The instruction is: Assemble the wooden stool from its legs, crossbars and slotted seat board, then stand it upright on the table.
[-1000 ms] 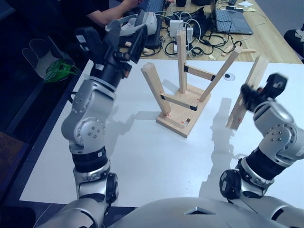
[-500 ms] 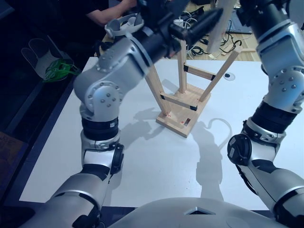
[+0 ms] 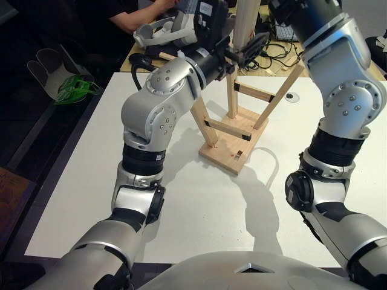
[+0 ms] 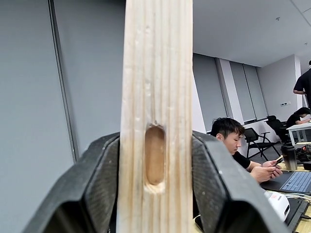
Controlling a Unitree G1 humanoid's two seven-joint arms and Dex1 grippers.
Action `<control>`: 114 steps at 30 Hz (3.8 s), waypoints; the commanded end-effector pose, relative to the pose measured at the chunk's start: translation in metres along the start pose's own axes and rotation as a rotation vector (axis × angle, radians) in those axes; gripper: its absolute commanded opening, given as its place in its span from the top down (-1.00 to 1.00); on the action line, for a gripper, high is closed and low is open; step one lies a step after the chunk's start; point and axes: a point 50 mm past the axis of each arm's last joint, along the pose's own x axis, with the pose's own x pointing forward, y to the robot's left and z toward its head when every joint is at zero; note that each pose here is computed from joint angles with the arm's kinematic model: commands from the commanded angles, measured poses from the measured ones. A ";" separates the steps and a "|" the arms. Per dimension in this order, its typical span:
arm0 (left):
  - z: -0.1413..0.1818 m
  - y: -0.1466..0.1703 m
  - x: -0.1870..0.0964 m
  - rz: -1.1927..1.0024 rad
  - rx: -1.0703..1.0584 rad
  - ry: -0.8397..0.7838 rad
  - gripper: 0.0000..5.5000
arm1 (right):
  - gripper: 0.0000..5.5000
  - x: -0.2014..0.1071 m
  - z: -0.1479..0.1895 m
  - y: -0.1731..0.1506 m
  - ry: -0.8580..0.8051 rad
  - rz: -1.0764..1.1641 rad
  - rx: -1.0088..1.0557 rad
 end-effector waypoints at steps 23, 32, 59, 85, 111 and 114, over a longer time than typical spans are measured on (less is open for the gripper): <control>0.005 0.014 -0.025 -0.273 0.067 -0.036 0.27 | -0.37 -0.012 0.015 -0.007 0.077 0.093 -0.027; 0.008 0.003 -0.059 -0.689 -0.033 -0.028 0.27 | -0.96 -0.030 0.049 -0.003 0.138 0.352 0.210; 0.001 -0.007 -0.085 -0.937 -0.040 0.099 0.27 | 0.37 -0.040 0.053 0.021 0.235 0.507 0.396; 0.024 0.112 -0.078 0.111 -0.416 -0.388 -0.92 | 0.64 -0.035 0.090 -0.018 -0.100 0.093 0.153; -0.109 0.036 -0.092 -0.023 -0.067 0.388 -0.96 | 0.64 -0.195 -0.011 -0.054 0.607 -0.405 0.186; -0.105 0.026 -0.091 -0.049 -0.081 0.390 -0.96 | 0.64 -0.208 -0.015 -0.062 0.616 -0.501 0.206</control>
